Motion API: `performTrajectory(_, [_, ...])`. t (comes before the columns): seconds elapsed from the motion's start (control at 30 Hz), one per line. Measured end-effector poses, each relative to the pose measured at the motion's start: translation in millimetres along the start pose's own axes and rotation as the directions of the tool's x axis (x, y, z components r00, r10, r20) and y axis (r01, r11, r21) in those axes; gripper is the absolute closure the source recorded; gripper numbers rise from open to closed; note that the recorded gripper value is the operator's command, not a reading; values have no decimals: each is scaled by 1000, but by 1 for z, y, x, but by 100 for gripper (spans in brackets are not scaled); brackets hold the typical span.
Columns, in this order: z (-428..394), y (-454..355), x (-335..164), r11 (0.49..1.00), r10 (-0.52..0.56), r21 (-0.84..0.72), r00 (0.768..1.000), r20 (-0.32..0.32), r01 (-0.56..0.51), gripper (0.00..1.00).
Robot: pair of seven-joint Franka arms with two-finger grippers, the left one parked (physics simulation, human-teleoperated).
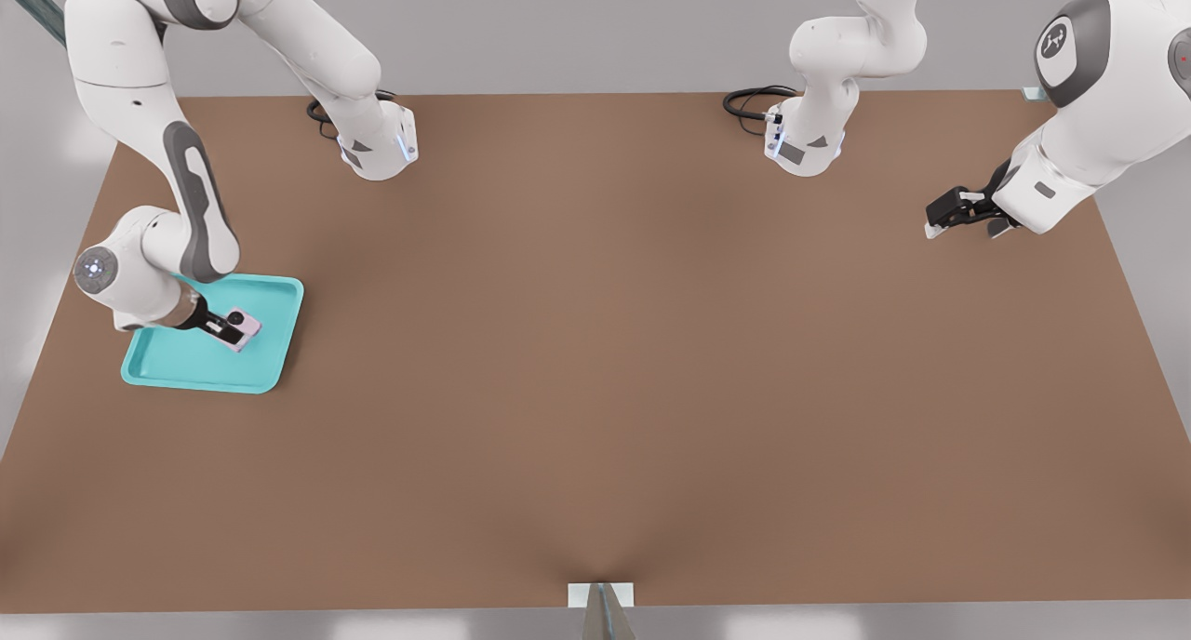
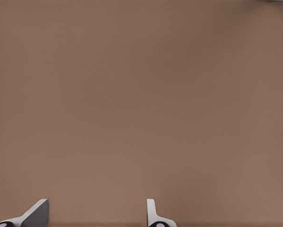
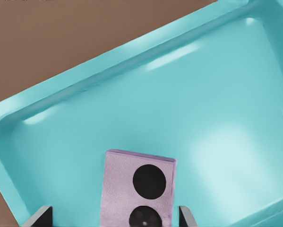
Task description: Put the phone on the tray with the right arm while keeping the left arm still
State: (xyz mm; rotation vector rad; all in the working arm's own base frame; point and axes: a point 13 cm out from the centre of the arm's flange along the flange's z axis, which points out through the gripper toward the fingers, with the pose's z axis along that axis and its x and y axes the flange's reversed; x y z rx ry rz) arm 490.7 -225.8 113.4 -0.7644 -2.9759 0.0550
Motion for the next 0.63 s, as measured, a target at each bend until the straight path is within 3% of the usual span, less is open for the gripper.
performTrajectory(0.07, [-41,13,-31,997,-75,-2,994,77,75,0])
performTrajectory(0.1, [-89,33,-60,992,-125,-1,980,152,126,0])
performTrajectory(0.17, [-218,116,-104,964,-253,-1,917,308,266,0])
performTrajectory(0.23, [-309,203,-84,914,-378,8,847,374,405,0])
performTrajectory(0.33, [-410,281,-11,862,-488,79,777,399,500,0])
performTrajectory(0.37, [-427,301,8,846,-512,75,765,390,528,0])
performTrajectory(0.43, [-428,306,26,838,-530,62,781,331,542,0])
performTrajectory(0.57, [-414,256,25,871,-485,39,846,222,489,0])
performTrajectory(0.63, [-409,247,30,873,-484,36,856,183,486,0])
